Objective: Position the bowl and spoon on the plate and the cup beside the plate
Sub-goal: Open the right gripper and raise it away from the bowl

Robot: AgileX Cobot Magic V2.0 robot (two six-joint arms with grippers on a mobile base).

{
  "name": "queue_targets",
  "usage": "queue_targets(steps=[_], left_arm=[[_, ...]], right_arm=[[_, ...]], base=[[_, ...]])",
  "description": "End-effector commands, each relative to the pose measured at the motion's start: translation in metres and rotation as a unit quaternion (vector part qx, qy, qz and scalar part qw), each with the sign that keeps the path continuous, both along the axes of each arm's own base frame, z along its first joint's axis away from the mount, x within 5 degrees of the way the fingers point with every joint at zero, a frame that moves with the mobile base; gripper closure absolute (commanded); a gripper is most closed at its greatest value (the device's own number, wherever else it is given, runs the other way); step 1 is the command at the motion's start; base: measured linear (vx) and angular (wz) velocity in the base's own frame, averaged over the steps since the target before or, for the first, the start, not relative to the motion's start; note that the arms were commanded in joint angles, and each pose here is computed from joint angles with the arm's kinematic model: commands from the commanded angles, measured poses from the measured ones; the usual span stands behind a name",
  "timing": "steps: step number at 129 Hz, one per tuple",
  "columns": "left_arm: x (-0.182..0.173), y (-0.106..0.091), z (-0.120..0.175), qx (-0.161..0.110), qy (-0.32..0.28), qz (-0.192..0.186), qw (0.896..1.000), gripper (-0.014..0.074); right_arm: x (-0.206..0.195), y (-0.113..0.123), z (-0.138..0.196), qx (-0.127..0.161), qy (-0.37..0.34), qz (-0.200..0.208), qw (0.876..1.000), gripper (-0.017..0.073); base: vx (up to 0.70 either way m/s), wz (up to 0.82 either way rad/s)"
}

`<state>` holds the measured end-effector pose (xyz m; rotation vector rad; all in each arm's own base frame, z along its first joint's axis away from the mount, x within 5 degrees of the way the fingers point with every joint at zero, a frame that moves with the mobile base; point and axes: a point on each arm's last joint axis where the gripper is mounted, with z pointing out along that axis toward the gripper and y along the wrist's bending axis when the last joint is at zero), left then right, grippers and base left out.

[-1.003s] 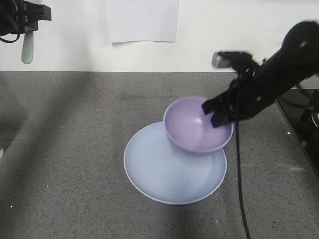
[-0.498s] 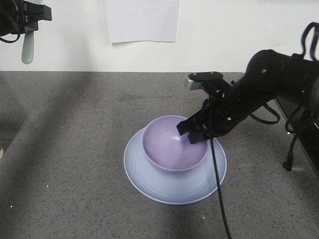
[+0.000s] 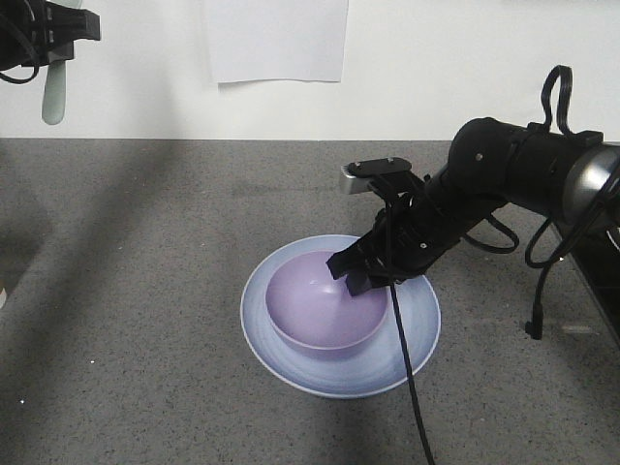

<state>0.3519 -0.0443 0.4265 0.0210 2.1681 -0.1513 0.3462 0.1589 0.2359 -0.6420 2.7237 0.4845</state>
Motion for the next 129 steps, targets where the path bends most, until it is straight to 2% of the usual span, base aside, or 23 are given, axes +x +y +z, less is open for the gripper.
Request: queue_targets(steps=[1, 14, 28, 46, 50, 51, 62, 63, 64, 73, 80, 88, 89, 90, 91, 92, 95, 99, 107, 110, 111, 119, 129], left_arm=[[-0.011, 0.000, 0.030, -0.016, -0.068, 0.001, 0.998, 0.0601], [-0.011, 0.000, 0.030, -0.016, -0.068, 0.001, 0.998, 0.0601], [-0.011, 0.000, 0.030, -0.016, -0.068, 0.001, 0.998, 0.0601], [-0.011, 0.000, 0.030, -0.016, -0.068, 0.001, 0.998, 0.0601], [-0.011, 0.000, 0.030, -0.016, -0.068, 0.001, 0.998, 0.0601], [-0.011, 0.000, 0.030, -0.016, -0.068, 0.001, 0.998, 0.0601], [-0.011, 0.000, 0.030, -0.016, -0.068, 0.001, 0.998, 0.0601], [-0.011, 0.000, 0.030, -0.016, -0.068, 0.001, 0.998, 0.0601], [-0.011, 0.000, 0.030, -0.016, -0.068, 0.001, 0.998, 0.0601], [-0.011, 0.000, 0.030, -0.016, -0.068, 0.001, 0.998, 0.0601], [-0.011, 0.000, 0.030, -0.016, -0.068, 0.001, 0.998, 0.0601], [-0.011, 0.000, 0.030, -0.016, -0.068, 0.001, 0.998, 0.0601], [-0.011, 0.000, 0.030, -0.016, -0.068, 0.001, 0.998, 0.0601], [-0.011, 0.000, 0.030, -0.016, -0.068, 0.001, 0.998, 0.0601], [-0.011, 0.000, 0.030, -0.016, -0.068, 0.001, 0.998, 0.0601], [-0.011, 0.000, 0.030, -0.016, -0.068, 0.001, 0.998, 0.0601], [-0.011, 0.000, 0.030, -0.016, -0.068, 0.001, 0.998, 0.0601], [-0.011, 0.000, 0.030, -0.016, -0.068, 0.001, 0.998, 0.0601], [-0.011, 0.000, 0.030, -0.016, -0.068, 0.001, 0.998, 0.0601], [-0.011, 0.000, 0.030, -0.016, -0.068, 0.001, 0.998, 0.0601], [-0.011, 0.000, 0.030, -0.016, -0.068, 0.001, 0.998, 0.0601], [-0.011, 0.000, 0.030, -0.016, -0.068, 0.001, 0.998, 0.0601], [-0.011, 0.000, 0.030, -0.016, -0.068, 0.001, 0.998, 0.0601]], right_arm=[[0.001, 0.000, 0.026, 0.020, -0.047, -0.006, 0.999, 0.0196], [0.000, -0.003, 0.035, 0.016, -0.068, -0.011, 0.998, 0.0151], [-0.005, -0.010, 0.061, 0.010, -0.127, -0.024, 0.992, 0.0139], [-0.017, -0.029, 0.112, -0.005, -0.250, -0.063, 0.966, 0.0141], [-0.022, -0.034, 0.126, -0.006, -0.280, -0.075, 0.957, 0.0141], [-0.027, -0.037, 0.136, -0.005, -0.300, -0.082, 0.950, 0.0141], [-0.043, -0.052, 0.172, -0.004, -0.381, -0.120, 0.917, 0.0141], [-0.049, -0.056, 0.181, -0.001, -0.399, -0.128, 0.908, 0.0143], [-0.049, -0.056, 0.181, -0.001, -0.399, -0.128, 0.908, 0.0143], [-0.069, -0.072, 0.213, 0.000, -0.469, -0.162, 0.868, 0.0155], [-0.084, -0.084, 0.232, -0.017, -0.518, -0.179, 0.836, 0.0176], [-0.100, -0.096, 0.250, -0.021, -0.555, -0.209, 0.805, 0.0230], [-0.104, -0.099, 0.254, -0.029, -0.566, -0.211, 0.797, 0.0237], [-0.104, -0.099, 0.254, -0.023, -0.563, -0.216, 0.797, 0.0246], [-0.108, -0.102, 0.257, -0.025, -0.571, -0.222, 0.790, 0.0256], [-0.110, -0.103, 0.258, -0.025, -0.572, -0.223, 0.789, 0.0265], [-0.117, -0.110, 0.265, -0.039, -0.587, -0.237, 0.773, 0.0309], [-0.123, -0.115, 0.270, -0.041, -0.595, -0.254, 0.761, 0.0374], [-0.135, -0.125, 0.278, -0.056, -0.609, -0.281, 0.739, 0.0498], [-0.137, -0.128, 0.279, -0.056, -0.609, -0.290, 0.736, 0.0531], [-0.139, -0.129, 0.280, -0.058, -0.610, -0.295, 0.733, 0.0578], [-0.144, -0.133, 0.282, -0.066, -0.613, -0.305, 0.726, 0.0573], [-0.145, -0.135, 0.282, -0.070, -0.612, -0.308, 0.725, 0.0567]], base=[[0.00, 0.00], [0.00, 0.00], [0.00, 0.00], [0.00, 0.00], [0.00, 0.00], [0.00, 0.00], [0.00, 0.00], [0.00, 0.00], [0.00, 0.00], [0.00, 0.00], [0.00, 0.00], [0.00, 0.00], [0.00, 0.00], [0.00, 0.00], [0.00, 0.00], [0.00, 0.00], [0.00, 0.00], [0.00, 0.00], [0.00, 0.00], [0.00, 0.00], [0.00, 0.00], [0.00, 0.00], [0.00, 0.00]])
